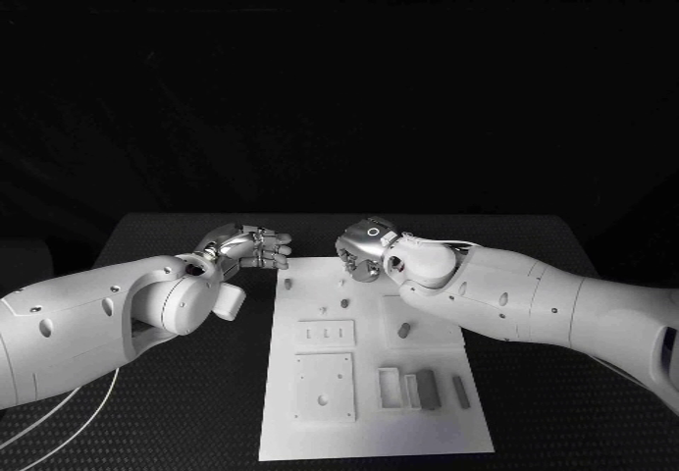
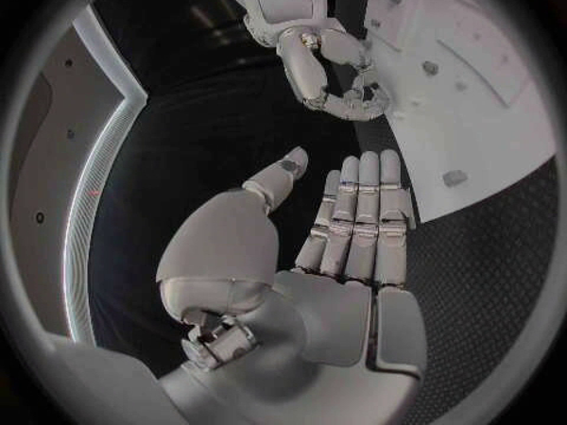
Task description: Assemble the parts on the task board
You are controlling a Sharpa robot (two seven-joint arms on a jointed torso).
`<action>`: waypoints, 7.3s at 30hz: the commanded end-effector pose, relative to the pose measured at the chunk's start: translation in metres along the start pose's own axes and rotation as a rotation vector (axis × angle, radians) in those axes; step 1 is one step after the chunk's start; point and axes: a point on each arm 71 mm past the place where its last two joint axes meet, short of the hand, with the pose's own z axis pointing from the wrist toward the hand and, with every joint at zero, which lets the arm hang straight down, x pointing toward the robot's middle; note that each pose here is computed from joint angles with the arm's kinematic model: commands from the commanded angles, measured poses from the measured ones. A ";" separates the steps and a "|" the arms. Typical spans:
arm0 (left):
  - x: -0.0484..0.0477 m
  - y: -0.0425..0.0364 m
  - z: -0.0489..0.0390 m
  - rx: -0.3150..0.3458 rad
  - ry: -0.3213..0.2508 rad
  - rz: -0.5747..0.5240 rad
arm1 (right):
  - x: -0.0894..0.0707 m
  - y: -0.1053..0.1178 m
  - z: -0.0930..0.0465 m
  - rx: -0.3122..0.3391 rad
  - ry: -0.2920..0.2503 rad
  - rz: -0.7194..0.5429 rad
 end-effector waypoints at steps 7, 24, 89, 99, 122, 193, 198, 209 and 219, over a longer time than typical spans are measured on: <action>0.0042 -0.0075 0.0009 0.021 0.023 0.004 | -0.001 0.005 0.008 -0.003 -0.015 -0.023; 0.0038 -0.0148 0.0003 0.033 0.024 0.009 | 0.000 0.006 0.011 -0.002 -0.002 -0.022; -0.0006 -0.0161 0.0012 0.031 0.015 0.013 | 0.003 -0.003 0.005 0.025 -0.025 0.063; -0.0102 -0.0157 -0.0018 0.041 -0.012 0.022 | -0.029 -0.029 -0.026 0.014 -0.129 0.188; -0.0109 -0.0145 -0.0013 0.041 -0.013 0.024 | -0.011 -0.125 -0.081 0.184 0.056 0.190; -0.0104 -0.0136 0.0004 0.031 -0.001 0.024 | 0.035 -0.131 -0.075 0.207 0.353 0.192; -0.0102 -0.0135 0.0004 0.031 0.000 0.023 | 0.036 -0.127 -0.074 0.191 0.357 0.194; -0.0099 -0.0135 0.0002 0.029 0.002 0.023 | 0.031 -0.125 -0.072 0.184 0.288 0.143; -0.0104 -0.0132 -0.0004 0.027 0.002 0.023 | 0.028 -0.123 -0.071 0.181 0.248 0.133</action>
